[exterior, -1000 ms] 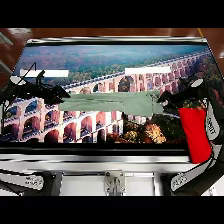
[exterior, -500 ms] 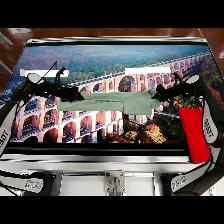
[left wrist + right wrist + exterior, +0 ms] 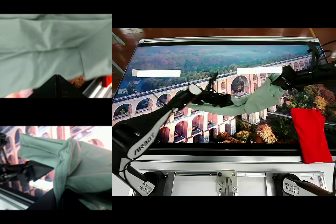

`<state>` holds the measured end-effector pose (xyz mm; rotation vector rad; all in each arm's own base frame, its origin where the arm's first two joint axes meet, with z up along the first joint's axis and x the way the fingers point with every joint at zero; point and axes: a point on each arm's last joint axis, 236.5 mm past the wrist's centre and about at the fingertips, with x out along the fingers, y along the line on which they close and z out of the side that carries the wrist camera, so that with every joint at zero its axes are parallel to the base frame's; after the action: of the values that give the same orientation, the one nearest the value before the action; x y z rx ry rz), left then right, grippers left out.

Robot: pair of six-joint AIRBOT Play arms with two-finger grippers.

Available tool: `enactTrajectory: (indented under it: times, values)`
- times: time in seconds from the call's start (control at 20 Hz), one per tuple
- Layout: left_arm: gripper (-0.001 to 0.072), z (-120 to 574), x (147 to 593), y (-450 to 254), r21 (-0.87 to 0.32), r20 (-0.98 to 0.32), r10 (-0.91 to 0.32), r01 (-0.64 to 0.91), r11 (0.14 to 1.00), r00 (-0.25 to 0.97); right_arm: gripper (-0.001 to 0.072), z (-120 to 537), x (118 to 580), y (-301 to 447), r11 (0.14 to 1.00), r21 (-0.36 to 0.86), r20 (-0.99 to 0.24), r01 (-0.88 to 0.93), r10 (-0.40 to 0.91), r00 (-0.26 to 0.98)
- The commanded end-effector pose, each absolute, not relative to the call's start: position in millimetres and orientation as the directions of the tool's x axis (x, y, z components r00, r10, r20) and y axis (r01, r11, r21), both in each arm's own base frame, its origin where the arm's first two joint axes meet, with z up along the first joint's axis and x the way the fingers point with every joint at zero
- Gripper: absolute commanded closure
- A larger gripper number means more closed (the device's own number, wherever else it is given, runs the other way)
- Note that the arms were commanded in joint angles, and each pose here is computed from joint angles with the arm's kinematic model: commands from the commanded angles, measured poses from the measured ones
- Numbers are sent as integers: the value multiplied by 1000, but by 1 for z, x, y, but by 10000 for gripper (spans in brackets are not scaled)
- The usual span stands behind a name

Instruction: Fold the shirts.

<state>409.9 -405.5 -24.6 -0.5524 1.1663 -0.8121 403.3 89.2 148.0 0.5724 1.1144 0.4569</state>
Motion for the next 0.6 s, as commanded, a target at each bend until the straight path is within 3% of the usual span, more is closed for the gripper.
enactTrajectory:
  times: [0.0, 0.15, 0.3, 0.55]
  values:
    - [673, -40, 375, -480, -763, -566, -813, 288, 579, 137, 642, 193, 352, 100, 768, 634, -696, -89, 617, 367]
    - [672, -50, 357, -515, -768, -560, -816, 279, 576, 143, 642, 219, 333, 98, 788, 609, -686, -96, 583, 434]
    - [673, -33, 381, -514, -761, -527, -815, 293, 579, 240, 642, 225, 328, 96, 797, 597, -686, -92, 567, 456]
    - [675, 16, 461, -401, -605, -598, -701, 356, 712, 388, 642, 184, 363, 100, 851, 520, -752, -75, 498, 431]
